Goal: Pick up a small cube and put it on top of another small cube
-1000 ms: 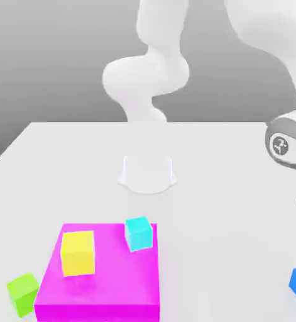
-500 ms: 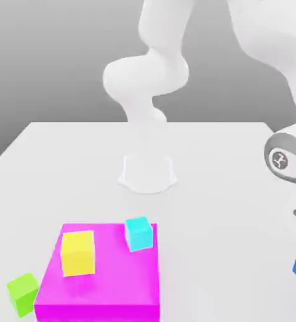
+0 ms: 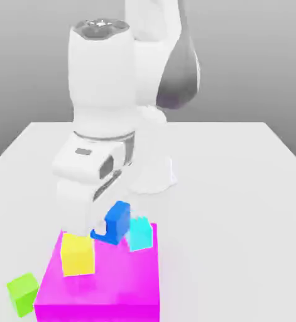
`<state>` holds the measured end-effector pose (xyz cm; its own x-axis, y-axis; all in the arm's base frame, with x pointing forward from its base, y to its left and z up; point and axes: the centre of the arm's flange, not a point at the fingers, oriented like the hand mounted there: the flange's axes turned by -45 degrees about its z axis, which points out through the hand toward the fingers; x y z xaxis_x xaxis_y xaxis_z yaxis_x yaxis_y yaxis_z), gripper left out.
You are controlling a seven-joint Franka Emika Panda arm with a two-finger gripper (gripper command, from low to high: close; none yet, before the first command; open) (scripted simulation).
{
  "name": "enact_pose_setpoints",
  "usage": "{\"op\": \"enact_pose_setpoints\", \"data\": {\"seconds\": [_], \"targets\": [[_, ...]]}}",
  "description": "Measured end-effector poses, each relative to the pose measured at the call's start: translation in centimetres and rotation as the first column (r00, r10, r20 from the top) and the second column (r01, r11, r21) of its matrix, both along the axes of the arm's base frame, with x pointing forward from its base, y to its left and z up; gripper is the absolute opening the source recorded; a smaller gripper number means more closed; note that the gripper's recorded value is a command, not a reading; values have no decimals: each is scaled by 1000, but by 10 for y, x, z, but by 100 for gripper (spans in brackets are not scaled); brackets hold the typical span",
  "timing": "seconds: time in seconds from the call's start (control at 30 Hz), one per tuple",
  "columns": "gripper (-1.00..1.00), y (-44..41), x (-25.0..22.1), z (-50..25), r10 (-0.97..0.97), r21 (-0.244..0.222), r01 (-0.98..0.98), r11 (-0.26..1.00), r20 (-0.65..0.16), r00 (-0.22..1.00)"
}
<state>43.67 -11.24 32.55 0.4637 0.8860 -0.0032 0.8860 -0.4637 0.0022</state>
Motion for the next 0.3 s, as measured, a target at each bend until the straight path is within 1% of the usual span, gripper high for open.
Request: {"op": "enact_pose_setpoints", "data": {"seconds": [0.1, 0.2, 0.23, 0.3], "targets": [[-100, -12, -7, -22, -24, 12, 24, 1000, -2, 1000], [-100, -15, -9, -55, -30, 8, 30, 1000, -2, 1000], [100, -16, -10, -61, -31, 7, 31, 999, -2, 1000], [100, -17, -10, -61, -33, 7, 33, 999, -2, 999]]}}
